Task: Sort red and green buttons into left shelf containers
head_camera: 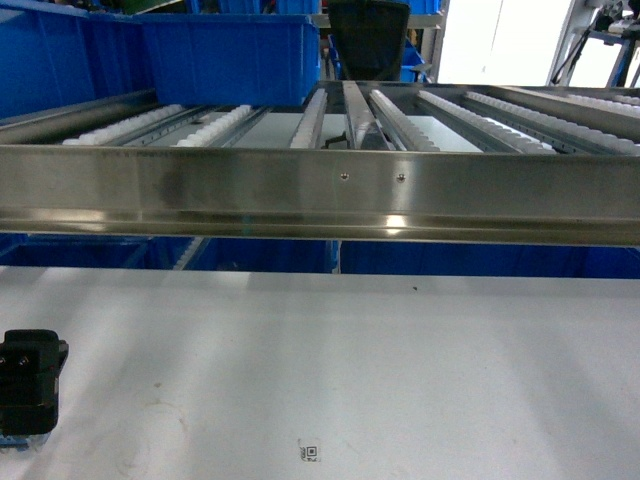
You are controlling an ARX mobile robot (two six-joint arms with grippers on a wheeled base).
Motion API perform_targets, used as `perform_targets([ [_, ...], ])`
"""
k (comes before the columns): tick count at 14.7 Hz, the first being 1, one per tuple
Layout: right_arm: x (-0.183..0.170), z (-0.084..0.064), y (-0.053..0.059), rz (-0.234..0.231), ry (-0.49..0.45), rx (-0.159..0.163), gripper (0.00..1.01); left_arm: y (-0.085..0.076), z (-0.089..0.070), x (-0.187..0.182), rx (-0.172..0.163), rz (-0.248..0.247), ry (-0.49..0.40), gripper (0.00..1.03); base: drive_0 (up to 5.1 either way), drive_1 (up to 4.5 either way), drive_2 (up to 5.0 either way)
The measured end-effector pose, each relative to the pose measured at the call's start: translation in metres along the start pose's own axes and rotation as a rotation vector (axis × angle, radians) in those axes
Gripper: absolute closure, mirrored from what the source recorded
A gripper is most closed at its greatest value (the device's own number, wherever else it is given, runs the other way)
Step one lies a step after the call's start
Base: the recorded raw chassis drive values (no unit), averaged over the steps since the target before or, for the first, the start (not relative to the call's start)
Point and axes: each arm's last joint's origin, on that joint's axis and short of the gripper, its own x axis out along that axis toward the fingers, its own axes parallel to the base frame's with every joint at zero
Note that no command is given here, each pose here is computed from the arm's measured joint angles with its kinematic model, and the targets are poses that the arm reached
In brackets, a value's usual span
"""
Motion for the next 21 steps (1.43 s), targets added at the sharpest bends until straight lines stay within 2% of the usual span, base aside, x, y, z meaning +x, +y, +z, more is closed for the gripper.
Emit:
perform_targets([
  [3, 0.000, 0.000, 0.000, 0.000, 0.000, 0.000, 0.74, 0.006, -0.007, 0.010, -0.013, 0.008, 0.038, 0.05, 0.0, 0.00, 0.0],
  [5, 0.000, 0.000, 0.000, 0.000, 0.000, 0.000, 0.74, 0.009, -0.008, 0.022, -0.026, -0.014, 0.039, 0.05, 0.0, 0.00, 0.0],
  [6, 0.000, 0.000, 0.000, 0.000, 0.000, 0.000, 0.74, -0.001, -0.016, 0.030, -0.003, -0.038, 0.068, 0.05, 0.0, 0.00, 0.0],
  [8, 0.000, 0.000, 0.000, 0.000, 0.000, 0.000, 0.74, -0.008, -0.024, 0.035, 0.022, -0.038, 0.098, 0.05, 0.0, 0.00, 0.0],
  [13, 0.000, 0.000, 0.000, 0.000, 0.000, 0.000, 0.74, -0.006, -0.026, 0.046, 0.020, -0.025, 0.110, 0.05, 0.0, 0.00, 0.0],
  [18, 0.000, 0.000, 0.000, 0.000, 0.000, 0.000, 0.74, -0.002, -0.026, 0.051, -0.010, -0.046, 0.140, 0.16, 0.0, 0.00, 0.0],
  [21, 0.000, 0.000, 0.000, 0.000, 0.000, 0.000, 0.74, 0.002, -0.026, 0.053, -0.102, -0.051, 0.174, 0.44, 0.0, 0.00, 0.0],
])
